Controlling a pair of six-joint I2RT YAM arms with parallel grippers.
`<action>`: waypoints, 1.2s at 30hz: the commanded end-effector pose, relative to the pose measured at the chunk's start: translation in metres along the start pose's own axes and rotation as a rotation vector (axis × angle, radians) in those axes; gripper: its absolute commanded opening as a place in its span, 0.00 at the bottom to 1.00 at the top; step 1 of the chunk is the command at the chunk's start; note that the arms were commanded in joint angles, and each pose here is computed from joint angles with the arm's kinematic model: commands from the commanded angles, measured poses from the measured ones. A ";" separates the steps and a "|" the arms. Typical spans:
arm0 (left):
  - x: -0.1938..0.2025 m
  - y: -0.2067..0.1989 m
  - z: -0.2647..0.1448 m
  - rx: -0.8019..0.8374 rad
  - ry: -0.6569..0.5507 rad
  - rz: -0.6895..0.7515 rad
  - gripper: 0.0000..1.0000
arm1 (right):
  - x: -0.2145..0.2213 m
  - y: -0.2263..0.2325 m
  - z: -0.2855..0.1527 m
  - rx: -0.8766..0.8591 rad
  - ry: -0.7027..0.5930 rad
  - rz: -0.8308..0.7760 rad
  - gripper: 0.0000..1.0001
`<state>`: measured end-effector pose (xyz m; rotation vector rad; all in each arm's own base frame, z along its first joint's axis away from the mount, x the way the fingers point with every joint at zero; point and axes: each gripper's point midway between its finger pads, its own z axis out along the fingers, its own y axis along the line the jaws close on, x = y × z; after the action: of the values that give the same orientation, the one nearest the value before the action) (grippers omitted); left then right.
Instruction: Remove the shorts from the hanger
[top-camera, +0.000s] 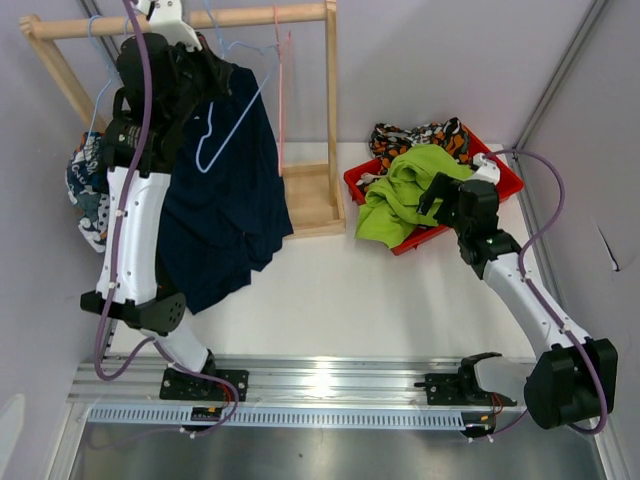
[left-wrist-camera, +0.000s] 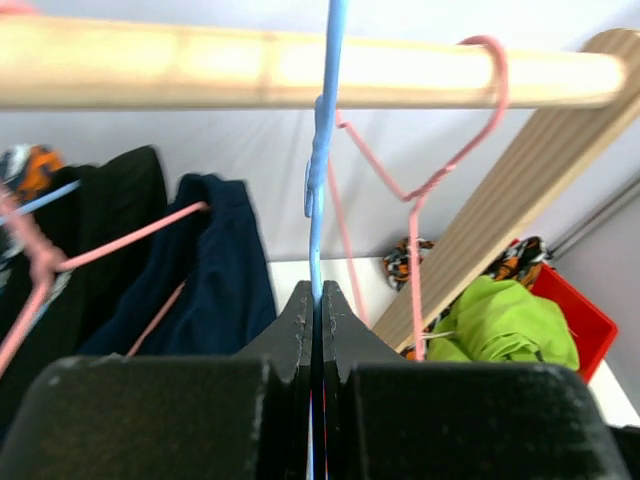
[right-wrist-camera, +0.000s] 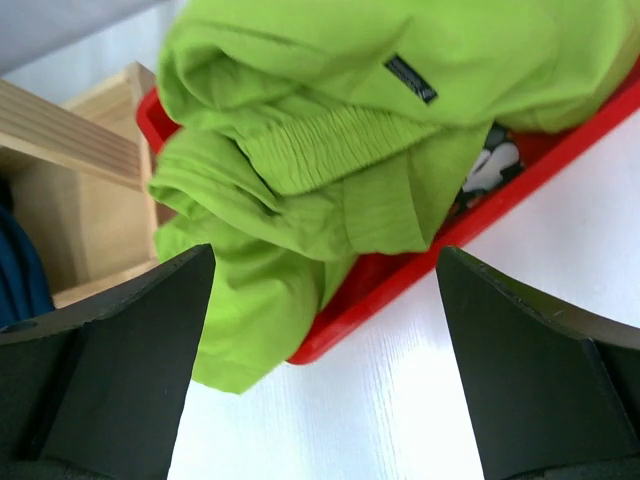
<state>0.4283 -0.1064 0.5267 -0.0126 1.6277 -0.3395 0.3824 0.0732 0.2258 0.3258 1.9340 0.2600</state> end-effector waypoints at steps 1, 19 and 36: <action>-0.014 -0.020 0.013 0.049 -0.056 -0.023 0.00 | 0.003 0.004 -0.007 -0.028 -0.011 0.015 0.99; -0.012 -0.033 0.009 0.063 -0.062 -0.017 0.31 | 0.025 0.003 -0.022 -0.053 0.022 -0.007 1.00; -0.021 0.075 -0.086 -0.246 -0.068 0.103 0.92 | 0.034 0.012 -0.054 -0.084 0.026 -0.036 0.99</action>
<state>0.3444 -0.0325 0.5638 -0.1085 1.5012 -0.1358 0.3281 0.0950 0.2182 0.2330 1.9534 0.3276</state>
